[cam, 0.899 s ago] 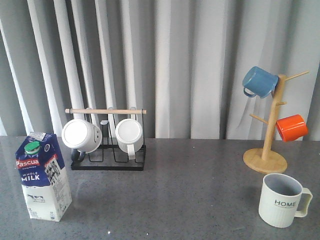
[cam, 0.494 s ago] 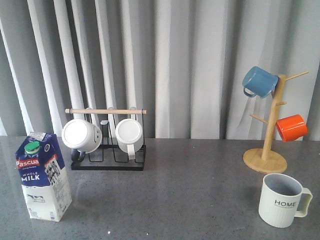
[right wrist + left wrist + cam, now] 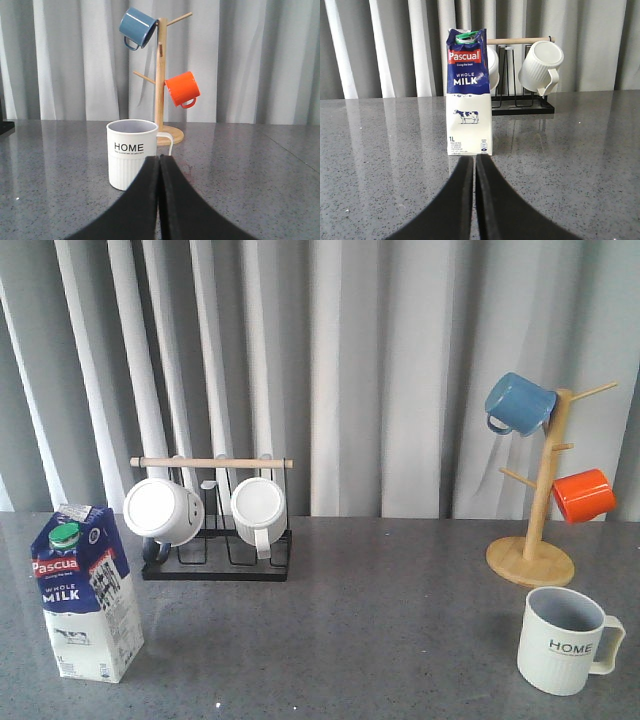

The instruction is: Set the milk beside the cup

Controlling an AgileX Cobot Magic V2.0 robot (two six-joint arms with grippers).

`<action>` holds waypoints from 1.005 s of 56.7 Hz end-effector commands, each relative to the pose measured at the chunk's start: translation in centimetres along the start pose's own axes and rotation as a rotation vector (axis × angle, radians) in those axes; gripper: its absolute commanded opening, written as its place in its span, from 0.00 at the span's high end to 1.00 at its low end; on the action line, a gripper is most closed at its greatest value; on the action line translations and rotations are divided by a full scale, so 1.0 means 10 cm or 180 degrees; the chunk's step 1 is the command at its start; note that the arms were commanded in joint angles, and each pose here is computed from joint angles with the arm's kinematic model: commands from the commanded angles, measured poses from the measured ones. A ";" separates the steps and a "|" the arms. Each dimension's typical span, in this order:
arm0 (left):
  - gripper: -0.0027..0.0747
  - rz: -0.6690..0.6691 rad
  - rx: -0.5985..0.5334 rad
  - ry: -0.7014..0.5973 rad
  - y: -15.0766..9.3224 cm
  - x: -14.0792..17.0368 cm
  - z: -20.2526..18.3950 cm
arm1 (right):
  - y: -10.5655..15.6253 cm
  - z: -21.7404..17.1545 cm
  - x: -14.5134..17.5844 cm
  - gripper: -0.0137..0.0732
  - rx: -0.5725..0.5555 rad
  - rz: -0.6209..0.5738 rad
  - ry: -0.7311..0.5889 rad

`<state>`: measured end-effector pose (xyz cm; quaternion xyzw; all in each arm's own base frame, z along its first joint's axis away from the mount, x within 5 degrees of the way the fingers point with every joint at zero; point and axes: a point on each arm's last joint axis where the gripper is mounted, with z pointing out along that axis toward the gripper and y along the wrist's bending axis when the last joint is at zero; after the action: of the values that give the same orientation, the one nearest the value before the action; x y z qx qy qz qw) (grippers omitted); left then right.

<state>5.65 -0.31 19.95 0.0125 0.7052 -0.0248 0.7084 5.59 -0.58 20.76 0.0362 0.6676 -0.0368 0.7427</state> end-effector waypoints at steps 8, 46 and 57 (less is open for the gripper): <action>0.97 -0.0056 0.0004 -0.0332 0.00 -0.14 -0.02 | 0.00 -0.01 -0.07 0.85 -0.0008 -0.0010 -0.0337; 0.97 -0.0193 -0.0163 -0.0610 0.03 -1.31 0.62 | 0.03 0.84 -1.07 0.85 -0.0075 0.0086 -0.0076; 0.97 -0.0233 -0.0101 0.0107 0.00 -1.50 1.40 | 0.05 1.31 -1.10 0.85 -0.0042 0.0392 0.0169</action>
<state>16.89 -0.64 33.45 -0.0189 0.7198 -0.0367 0.6930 16.20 -1.26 31.33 0.0615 0.7141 0.0044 0.6973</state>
